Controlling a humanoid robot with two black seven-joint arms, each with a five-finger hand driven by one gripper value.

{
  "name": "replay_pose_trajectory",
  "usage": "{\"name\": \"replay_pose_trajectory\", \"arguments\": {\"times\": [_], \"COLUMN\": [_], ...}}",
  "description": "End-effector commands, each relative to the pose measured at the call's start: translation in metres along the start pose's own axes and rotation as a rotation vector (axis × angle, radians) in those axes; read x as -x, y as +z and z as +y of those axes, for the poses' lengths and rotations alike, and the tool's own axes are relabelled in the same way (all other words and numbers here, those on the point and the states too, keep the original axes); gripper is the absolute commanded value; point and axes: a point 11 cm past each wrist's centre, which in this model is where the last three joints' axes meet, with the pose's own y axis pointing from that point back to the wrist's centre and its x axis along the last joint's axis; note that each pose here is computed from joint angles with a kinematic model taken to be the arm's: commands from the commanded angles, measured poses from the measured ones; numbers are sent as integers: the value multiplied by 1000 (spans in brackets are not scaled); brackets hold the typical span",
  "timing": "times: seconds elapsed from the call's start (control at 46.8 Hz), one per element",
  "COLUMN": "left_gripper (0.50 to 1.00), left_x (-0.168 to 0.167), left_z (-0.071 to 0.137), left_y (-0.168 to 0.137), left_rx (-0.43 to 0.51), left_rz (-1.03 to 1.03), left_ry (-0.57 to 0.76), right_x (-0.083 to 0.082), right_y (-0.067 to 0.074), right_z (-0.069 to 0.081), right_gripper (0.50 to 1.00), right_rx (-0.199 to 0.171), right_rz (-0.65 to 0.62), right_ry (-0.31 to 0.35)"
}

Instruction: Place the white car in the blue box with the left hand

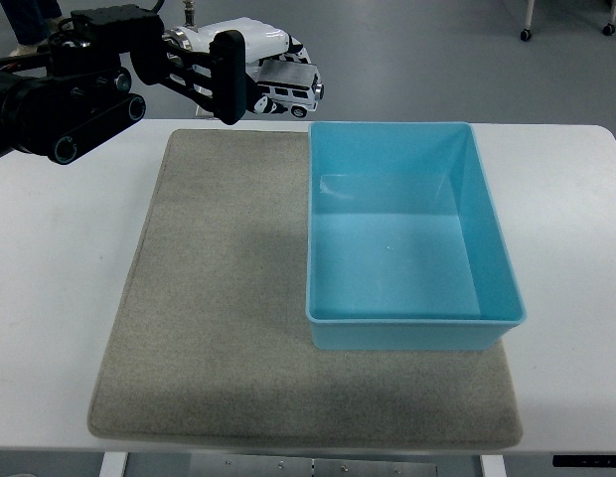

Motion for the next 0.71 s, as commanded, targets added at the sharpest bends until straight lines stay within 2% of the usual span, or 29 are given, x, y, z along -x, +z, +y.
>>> {"name": "replay_pose_trajectory", "arguments": {"times": [0.0, 0.214, 0.342, 0.684], "left_gripper": [500, 500, 500, 500], "left_x": [-1, 2, 17, 40], "left_z": [-4, -10, -20, -31], "left_y": [13, 40, 69, 99], "left_rx": [36, 113, 188, 257], "left_rz": [4, 11, 25, 48], "left_ry": [4, -2, -27, -67], "right_x": [0, 0, 0, 0], "right_y": [0, 0, 0, 0], "right_z": [0, 0, 0, 0], "right_gripper": [936, 936, 936, 936], "right_rx": [0, 0, 0, 0], "right_rz": [0, 0, 0, 0], "right_ry": [0, 0, 0, 0]}}
